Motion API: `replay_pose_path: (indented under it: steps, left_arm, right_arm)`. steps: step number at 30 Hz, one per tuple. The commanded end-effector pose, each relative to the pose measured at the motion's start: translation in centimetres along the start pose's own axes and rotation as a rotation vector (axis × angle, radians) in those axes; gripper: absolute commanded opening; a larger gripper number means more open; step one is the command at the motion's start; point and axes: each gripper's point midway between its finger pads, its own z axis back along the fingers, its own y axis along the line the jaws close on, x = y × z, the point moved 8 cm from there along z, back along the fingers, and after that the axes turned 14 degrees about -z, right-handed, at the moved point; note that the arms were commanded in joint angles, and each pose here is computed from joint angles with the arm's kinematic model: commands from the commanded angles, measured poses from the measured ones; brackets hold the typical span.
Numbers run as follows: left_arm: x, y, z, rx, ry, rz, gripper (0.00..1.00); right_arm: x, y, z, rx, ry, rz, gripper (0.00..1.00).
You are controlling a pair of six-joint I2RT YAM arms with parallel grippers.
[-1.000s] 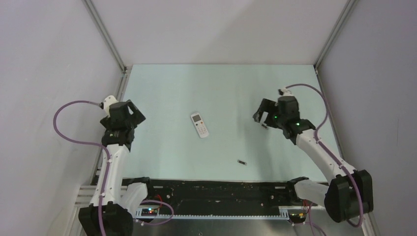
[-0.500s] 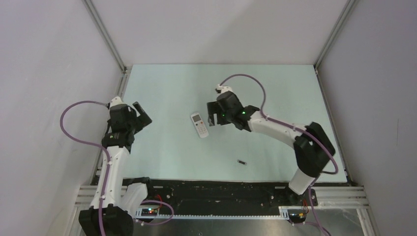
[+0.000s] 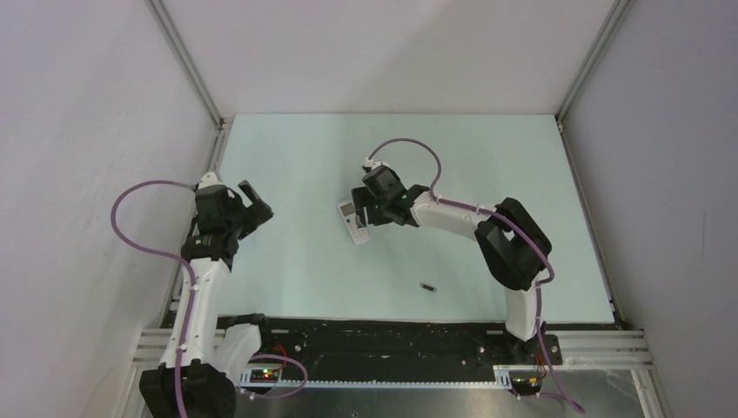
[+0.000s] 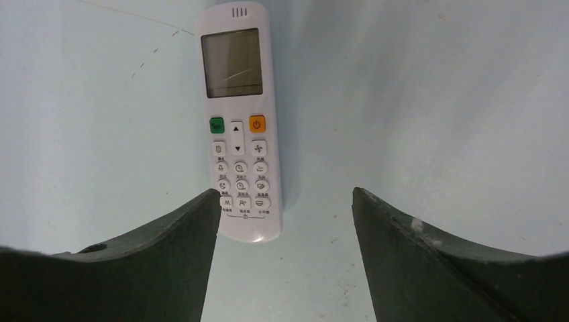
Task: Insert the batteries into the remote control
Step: Pick up the remote control from the center of the board.
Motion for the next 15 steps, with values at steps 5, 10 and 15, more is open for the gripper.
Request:
replay_pose_path:
  steps: [5,10,15]
  left_arm:
    - [0.3,-1.0,-0.1,-0.089,-0.002,0.017,0.98]
    - [0.3,-1.1,0.0,-0.099,0.0,0.019,0.98]
    - [0.3,-1.1,0.0,-0.102,0.001,0.019,0.98]
  right_arm:
    - [0.1,2.0,-1.6,0.026,0.013,-0.013,0.72]
    - [-0.6,2.0,-2.8,0.001,0.032,-0.019,0.65]
    - [-1.4,2.0,-3.6,-0.036,0.048,-0.005,0.58]
